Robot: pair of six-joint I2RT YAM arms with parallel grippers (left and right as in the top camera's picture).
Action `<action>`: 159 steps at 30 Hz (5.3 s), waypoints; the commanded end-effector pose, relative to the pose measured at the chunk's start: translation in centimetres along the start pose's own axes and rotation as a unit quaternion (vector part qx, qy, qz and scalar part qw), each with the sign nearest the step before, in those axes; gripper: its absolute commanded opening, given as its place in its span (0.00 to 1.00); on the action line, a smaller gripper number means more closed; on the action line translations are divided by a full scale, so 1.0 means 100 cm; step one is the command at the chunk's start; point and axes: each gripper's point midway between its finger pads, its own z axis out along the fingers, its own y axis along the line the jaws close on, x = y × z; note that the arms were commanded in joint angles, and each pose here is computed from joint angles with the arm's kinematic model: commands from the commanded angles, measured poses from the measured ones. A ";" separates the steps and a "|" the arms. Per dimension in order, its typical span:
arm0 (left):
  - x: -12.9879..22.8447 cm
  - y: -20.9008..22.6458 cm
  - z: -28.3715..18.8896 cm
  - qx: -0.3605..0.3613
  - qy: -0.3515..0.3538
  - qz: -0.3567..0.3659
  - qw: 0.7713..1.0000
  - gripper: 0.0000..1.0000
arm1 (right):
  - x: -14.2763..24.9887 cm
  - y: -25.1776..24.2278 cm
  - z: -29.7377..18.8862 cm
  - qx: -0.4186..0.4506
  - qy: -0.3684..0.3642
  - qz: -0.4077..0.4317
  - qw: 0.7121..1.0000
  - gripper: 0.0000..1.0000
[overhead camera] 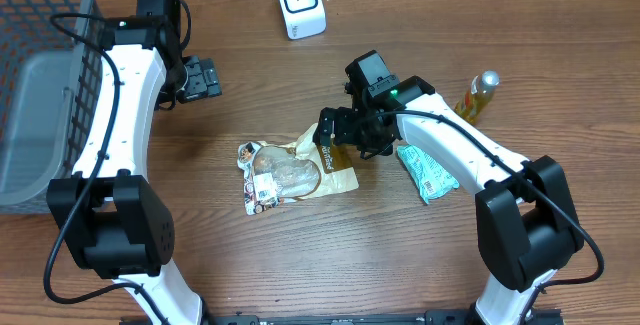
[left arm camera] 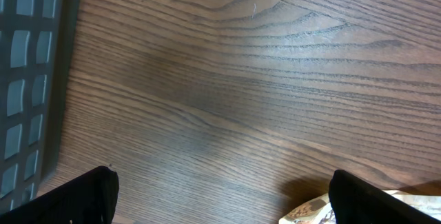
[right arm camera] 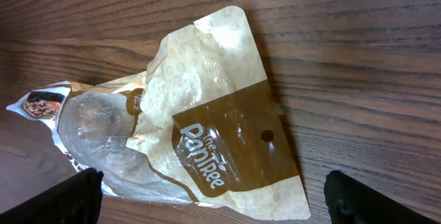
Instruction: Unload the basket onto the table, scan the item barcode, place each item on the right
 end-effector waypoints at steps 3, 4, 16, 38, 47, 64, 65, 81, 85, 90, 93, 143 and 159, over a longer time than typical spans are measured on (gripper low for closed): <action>-0.005 -0.001 -0.010 -0.001 -0.017 0.003 1.000 1.00 | -0.006 0.005 -0.008 -0.003 -0.015 -0.018 1.000 1.00; -0.005 -0.001 -0.010 -0.001 -0.017 0.003 1.000 1.00 | -0.006 0.005 -0.008 -0.003 -0.015 -0.021 1.000 1.00; -0.005 -0.001 -0.010 -0.001 -0.017 0.003 1.000 1.00 | -0.012 0.009 -0.008 -0.011 -0.028 -0.026 0.999 1.00; -0.001 -0.051 -0.017 0.141 0.005 0.001 0.990 1.00 | -0.002 0.002 -0.008 0.004 -0.006 -0.095 0.995 1.00; 0.072 -0.072 -0.008 0.172 0.135 0.051 0.974 0.04 | -0.005 -0.001 -0.006 0.008 -0.010 -0.094 0.996 1.00; 0.148 -0.082 0.051 0.098 0.201 0.094 0.970 0.04 | -0.007 -0.009 0.015 0.014 0.003 -0.088 0.996 1.00; 0.149 -0.080 0.055 0.093 0.200 0.091 0.971 0.04 | -0.008 -0.008 0.015 0.013 0.001 -0.088 0.996 1.00; 0.160 -0.080 0.087 0.100 0.184 0.092 0.974 0.05 | -0.005 0.001 0.031 -0.032 -0.009 -0.063 0.997 1.00; 0.160 -0.080 0.087 0.100 0.184 0.092 0.974 0.06 | 0.000 -0.006 0.043 -0.035 -0.013 -0.060 0.997 1.00; 0.159 -0.081 0.088 0.100 0.181 0.092 0.974 0.06 | 0.013 0.001 0.054 -0.085 -0.002 -0.068 0.994 1.00; 0.157 -0.082 0.088 0.102 0.177 0.092 0.975 0.06 | 0.018 0.007 0.062 -0.110 0.004 -0.067 0.992 0.99; 0.142 -0.092 0.080 0.126 0.161 0.088 0.975 0.34 | 0.044 0.055 0.081 -0.251 0.060 -0.121 0.958 0.83; 0.141 -0.092 0.080 0.126 0.160 0.088 0.975 0.38 | 0.051 0.070 0.074 -0.286 0.078 -0.113 0.948 0.43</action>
